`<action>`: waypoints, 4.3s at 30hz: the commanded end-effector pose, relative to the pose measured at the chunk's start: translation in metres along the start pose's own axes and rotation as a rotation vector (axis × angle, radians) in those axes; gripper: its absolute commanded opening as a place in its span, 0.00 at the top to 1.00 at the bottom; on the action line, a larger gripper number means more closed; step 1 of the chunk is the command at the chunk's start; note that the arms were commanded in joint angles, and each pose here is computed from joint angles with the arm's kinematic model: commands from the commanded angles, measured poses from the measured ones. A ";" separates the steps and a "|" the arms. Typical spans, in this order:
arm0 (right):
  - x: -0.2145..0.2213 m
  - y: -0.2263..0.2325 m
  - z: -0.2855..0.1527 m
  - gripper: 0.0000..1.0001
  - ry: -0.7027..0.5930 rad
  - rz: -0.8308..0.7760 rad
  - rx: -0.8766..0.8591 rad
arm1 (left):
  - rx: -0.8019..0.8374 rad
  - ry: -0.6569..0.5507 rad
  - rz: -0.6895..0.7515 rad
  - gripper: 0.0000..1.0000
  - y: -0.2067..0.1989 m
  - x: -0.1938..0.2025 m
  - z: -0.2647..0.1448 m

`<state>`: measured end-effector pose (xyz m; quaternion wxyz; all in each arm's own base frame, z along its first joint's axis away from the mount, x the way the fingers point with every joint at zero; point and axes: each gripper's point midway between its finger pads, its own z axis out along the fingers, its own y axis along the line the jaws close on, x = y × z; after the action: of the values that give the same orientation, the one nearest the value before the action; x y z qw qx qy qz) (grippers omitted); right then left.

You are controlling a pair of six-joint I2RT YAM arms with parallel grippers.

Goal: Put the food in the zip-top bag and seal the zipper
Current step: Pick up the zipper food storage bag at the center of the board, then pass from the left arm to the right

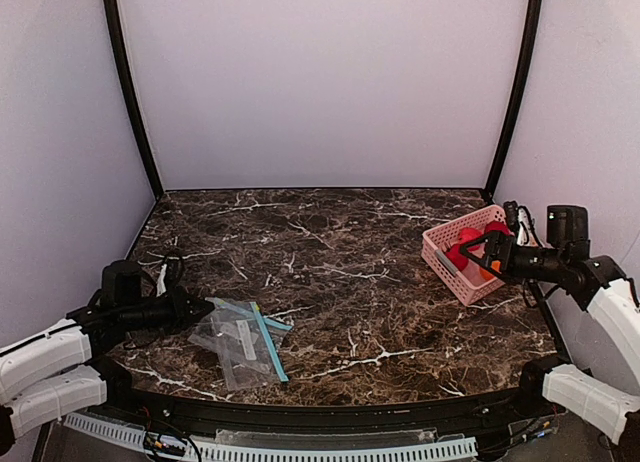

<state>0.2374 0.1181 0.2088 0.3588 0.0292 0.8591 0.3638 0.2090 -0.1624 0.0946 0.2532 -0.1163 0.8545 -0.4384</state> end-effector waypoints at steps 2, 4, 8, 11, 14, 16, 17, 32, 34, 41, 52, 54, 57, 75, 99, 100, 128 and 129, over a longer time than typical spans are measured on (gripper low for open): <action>0.001 0.034 0.015 0.06 0.018 -0.040 -0.166 | 0.208 0.035 0.154 0.99 -0.057 -0.004 -0.011; 0.008 0.045 0.023 0.06 0.045 -0.059 -0.208 | 0.242 0.032 0.168 0.99 -0.069 -0.008 -0.014; 0.019 0.063 0.040 0.11 0.084 -0.080 -0.277 | 0.295 0.040 0.200 0.99 -0.097 -0.016 -0.019; 0.029 0.073 0.053 0.14 0.125 -0.100 -0.304 | 0.323 0.045 0.228 0.99 -0.116 -0.021 -0.022; 0.038 0.092 0.061 0.16 0.153 -0.137 -0.359 | 0.360 0.038 0.258 0.99 -0.140 -0.028 -0.027; 0.044 0.106 0.065 0.18 0.161 -0.165 -0.406 | 0.385 0.037 0.272 0.99 -0.155 -0.032 -0.030; 0.046 0.113 0.066 0.18 0.163 -0.179 -0.430 | 0.407 0.034 0.281 0.99 -0.166 -0.034 -0.033; 0.073 0.195 0.097 0.26 0.173 -0.338 -0.666 | 0.541 0.122 0.359 0.99 -0.256 -0.012 -0.032; 0.075 0.204 0.097 0.28 0.173 -0.348 -0.702 | 0.562 0.123 0.369 0.99 -0.268 -0.009 -0.032; 0.083 0.224 0.098 0.31 0.193 -0.376 -0.777 | 0.625 0.172 0.390 0.99 -0.294 0.010 -0.030; 0.088 0.235 0.098 0.37 0.203 -0.387 -0.832 | 0.654 0.190 0.412 0.99 -0.313 0.017 -0.027; 0.088 0.238 0.096 0.38 0.204 -0.386 -0.848 | 0.661 0.193 0.412 0.99 -0.315 0.018 -0.028; 0.089 0.242 0.096 0.40 0.207 -0.391 -0.868 | 0.678 0.198 0.412 0.99 -0.317 0.020 -0.030; 0.090 0.253 0.087 0.85 0.211 -0.413 -0.921 | 0.665 0.177 0.424 0.99 -0.314 0.021 -0.034; 0.107 0.209 0.061 1.00 0.353 -0.524 -0.634 | -0.035 0.069 0.700 0.04 -0.206 -0.018 -0.031; 0.111 0.210 0.060 1.00 0.372 -0.531 -0.634 | -0.017 0.077 0.709 0.04 -0.209 -0.016 -0.030; 0.170 0.267 0.064 1.00 0.593 -0.663 -0.695 | 0.474 0.382 0.880 0.41 -0.275 0.090 0.009; 0.170 0.266 0.064 1.00 0.595 -0.663 -0.694 | 0.470 0.383 0.878 0.45 -0.274 0.090 0.009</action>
<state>0.1003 0.4019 0.2376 0.1783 -0.4570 0.7283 0.4784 0.1393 -0.3699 0.2855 0.2791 0.3857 0.7385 -0.4774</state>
